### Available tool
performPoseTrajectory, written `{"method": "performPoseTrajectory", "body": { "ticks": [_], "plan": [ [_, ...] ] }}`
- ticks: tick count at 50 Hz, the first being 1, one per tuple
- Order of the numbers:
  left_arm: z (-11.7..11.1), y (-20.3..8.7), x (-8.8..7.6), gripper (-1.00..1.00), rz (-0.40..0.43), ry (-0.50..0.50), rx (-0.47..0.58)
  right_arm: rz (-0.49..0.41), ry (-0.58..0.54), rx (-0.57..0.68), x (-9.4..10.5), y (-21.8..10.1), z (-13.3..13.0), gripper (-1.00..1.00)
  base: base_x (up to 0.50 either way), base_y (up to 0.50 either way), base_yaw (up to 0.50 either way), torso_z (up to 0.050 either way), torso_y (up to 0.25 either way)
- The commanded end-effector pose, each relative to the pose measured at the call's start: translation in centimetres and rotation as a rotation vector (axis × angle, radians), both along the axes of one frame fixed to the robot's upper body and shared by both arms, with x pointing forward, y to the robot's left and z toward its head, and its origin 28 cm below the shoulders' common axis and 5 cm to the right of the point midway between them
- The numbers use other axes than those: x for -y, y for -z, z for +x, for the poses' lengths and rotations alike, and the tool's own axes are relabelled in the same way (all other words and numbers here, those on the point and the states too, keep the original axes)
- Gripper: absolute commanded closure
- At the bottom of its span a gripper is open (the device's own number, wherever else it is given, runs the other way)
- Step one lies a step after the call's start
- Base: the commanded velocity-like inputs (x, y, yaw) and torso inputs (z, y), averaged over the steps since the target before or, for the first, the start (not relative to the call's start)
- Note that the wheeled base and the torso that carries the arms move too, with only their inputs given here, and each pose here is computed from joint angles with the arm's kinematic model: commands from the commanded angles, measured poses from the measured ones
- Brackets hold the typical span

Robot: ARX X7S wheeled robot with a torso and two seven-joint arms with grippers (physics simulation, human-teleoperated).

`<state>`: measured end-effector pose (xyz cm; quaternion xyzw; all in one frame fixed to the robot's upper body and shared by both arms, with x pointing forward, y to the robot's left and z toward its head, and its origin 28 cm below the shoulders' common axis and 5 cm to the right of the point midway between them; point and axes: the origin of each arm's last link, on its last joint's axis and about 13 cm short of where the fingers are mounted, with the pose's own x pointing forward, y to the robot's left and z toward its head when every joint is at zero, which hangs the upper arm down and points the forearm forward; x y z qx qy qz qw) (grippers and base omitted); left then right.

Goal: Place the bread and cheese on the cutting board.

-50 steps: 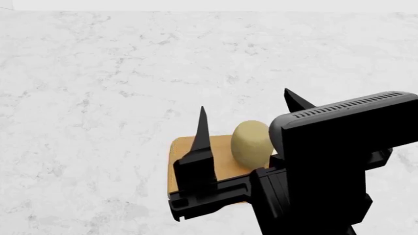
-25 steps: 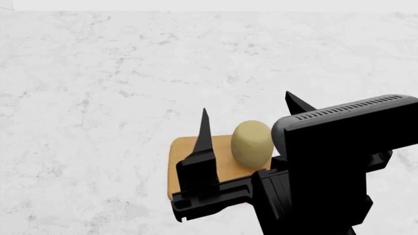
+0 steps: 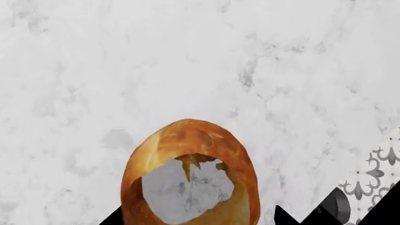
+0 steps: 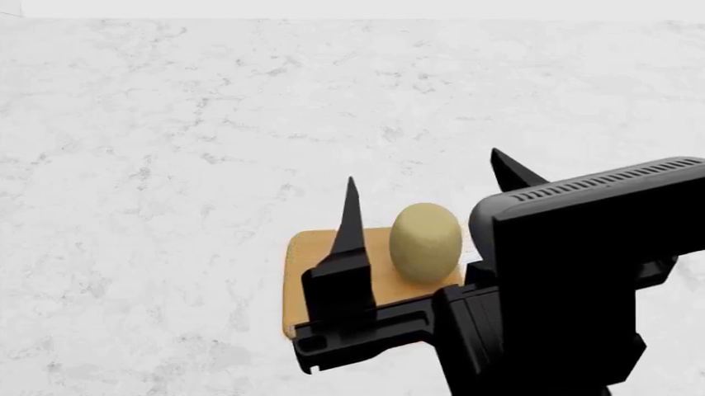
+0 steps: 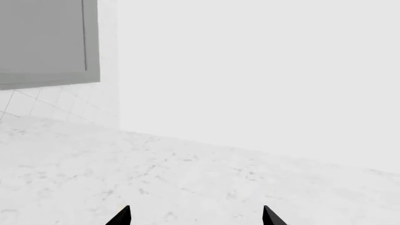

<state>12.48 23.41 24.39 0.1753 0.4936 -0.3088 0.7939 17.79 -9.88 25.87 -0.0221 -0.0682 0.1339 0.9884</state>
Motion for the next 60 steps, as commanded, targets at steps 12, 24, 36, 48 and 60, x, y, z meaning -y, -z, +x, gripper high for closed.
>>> {"method": "performPoseTrajectory", "body": {
  "ticks": [12,24,36,48,60],
  "plan": [
    [0.5,0.7,0.5,1.00,-0.039,-0.002,0.013,0.027,-0.002,0.010,0.2,0.0,0.1,-1.00,0.00,0.00,0.00,0.000,0.000],
    [1.4,-1.6,0.1,1.00,-0.073,-0.073,0.143,0.027,-0.001,0.004,0.2,0.2,0.1,-1.00,0.00,0.00,0.00,0.000,0.000],
    [5.7,-3.3,0.8,1.00,-0.182,-0.104,0.228,0.027,-0.005,0.001,0.2,0.1,0.0,-1.00,0.00,0.00,0.00,0.000,0.000],
    [12.1,-4.0,3.5,1.00,-0.290,-0.064,0.233,0.031,-0.011,-0.006,0.2,0.2,0.0,-1.00,0.00,0.00,0.00,0.000,0.000],
    [17.3,-3.3,6.2,1.00,-0.294,-0.047,0.238,0.031,-0.007,-0.009,0.3,0.2,0.0,-1.00,0.00,0.00,0.00,0.000,0.000]
  ]
}}
